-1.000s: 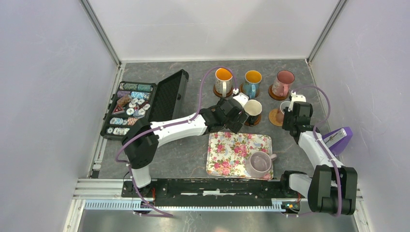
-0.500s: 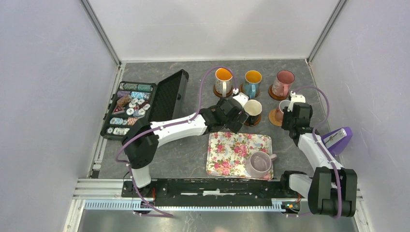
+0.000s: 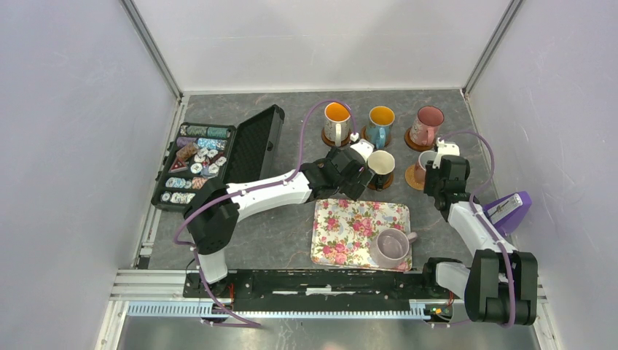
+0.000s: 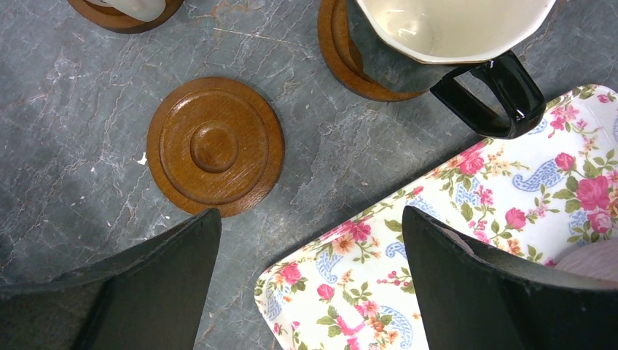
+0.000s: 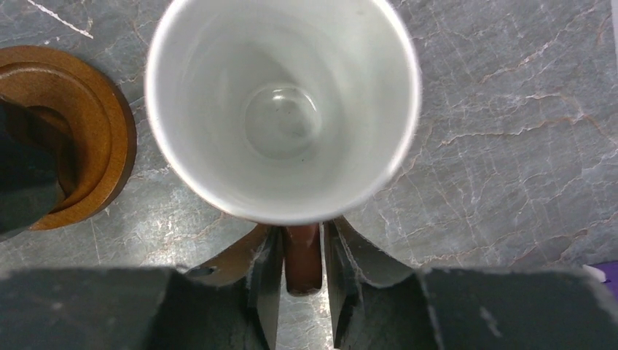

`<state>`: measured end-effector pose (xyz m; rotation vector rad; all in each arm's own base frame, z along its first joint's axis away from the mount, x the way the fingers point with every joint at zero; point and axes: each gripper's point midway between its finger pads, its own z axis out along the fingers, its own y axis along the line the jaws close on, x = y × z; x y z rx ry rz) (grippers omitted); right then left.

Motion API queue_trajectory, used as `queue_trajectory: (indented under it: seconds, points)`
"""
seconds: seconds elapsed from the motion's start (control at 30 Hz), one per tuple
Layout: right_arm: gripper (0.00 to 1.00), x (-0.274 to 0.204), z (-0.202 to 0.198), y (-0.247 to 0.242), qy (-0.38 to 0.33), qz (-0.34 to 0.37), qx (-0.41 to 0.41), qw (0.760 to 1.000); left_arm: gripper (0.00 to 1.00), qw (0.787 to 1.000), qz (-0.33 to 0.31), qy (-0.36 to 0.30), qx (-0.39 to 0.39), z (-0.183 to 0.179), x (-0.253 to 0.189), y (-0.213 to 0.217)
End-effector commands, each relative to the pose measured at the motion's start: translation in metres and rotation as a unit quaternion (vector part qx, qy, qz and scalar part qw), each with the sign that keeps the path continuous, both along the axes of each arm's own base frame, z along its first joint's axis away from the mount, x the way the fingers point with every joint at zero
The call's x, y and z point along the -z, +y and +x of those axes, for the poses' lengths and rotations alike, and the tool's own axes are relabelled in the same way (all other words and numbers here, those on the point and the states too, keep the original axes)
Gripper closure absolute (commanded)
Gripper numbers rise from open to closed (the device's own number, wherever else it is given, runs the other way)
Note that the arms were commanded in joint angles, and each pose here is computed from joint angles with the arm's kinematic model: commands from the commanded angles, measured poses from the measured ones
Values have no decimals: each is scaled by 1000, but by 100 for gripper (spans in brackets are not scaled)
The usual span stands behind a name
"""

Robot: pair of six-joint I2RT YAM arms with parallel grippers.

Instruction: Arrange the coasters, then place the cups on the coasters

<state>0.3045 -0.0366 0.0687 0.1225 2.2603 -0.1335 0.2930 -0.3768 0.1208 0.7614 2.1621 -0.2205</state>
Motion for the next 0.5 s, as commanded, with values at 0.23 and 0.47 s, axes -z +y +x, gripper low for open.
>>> queue_trajectory:
  seconds: [0.23, 0.47]
  points:
    - [52, -15, 5, -2, -38, -15, -3, 999, 0, 999, -24, -26, -4, 11, -24, -5]
    - [50, -19, -3, 3, -32, -8, -15, 999, 0, 999, -23, -25, -3, 10, -23, -5]
